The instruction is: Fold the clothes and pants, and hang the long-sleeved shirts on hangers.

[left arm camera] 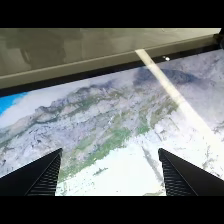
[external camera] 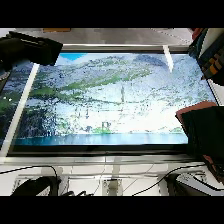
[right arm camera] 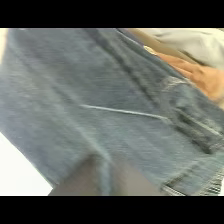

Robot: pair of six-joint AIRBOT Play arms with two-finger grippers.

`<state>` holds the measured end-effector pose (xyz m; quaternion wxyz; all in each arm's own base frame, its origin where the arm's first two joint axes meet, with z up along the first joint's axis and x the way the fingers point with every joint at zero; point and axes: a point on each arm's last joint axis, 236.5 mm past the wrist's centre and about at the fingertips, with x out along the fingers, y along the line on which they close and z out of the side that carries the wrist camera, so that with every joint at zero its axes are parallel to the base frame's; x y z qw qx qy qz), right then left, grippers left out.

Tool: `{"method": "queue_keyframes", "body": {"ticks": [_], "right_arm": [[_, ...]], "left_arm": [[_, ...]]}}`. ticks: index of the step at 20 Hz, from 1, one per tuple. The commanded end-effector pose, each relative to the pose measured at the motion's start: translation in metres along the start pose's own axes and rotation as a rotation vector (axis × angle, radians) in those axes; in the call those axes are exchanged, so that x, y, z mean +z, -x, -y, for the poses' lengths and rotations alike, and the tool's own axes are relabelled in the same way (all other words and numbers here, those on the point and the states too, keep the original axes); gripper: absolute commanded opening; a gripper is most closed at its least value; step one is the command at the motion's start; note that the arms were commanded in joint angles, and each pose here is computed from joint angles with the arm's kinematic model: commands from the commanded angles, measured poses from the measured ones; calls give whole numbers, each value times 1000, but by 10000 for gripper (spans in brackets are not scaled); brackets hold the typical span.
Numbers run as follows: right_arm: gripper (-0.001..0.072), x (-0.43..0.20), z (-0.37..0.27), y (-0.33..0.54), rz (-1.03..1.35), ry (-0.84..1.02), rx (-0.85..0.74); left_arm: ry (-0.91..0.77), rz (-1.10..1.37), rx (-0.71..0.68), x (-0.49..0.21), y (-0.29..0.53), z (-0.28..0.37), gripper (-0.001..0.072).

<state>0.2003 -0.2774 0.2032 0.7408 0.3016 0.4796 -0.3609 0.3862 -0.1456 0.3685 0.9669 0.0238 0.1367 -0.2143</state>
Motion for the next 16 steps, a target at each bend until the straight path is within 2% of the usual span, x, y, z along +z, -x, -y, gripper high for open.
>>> {"method": "queue_keyframes", "body": {"ticks": [1, 5, 8, 12, 16], "right_arm": [[32, 10, -53, 4, 47, 61, 200], [30, 2, -122, 3, 76, 285, 230], [31, -6, -206, 12, 195, 505, 283], [30, -59, -321, 44, 357, 856, 404], [32, -123, -377, 71, 389, 1030, 527]], "left_arm": [[0, 1, 1, 0, 0, 0, 707], [1, 1, 1, 0, 0, 0, 707], [0, 1, 1, 0, 0, 0, 707], [0, 1, 1, 0, 0, 0, 707], [1, 1, 1, 0, 0, 0, 707]]}}
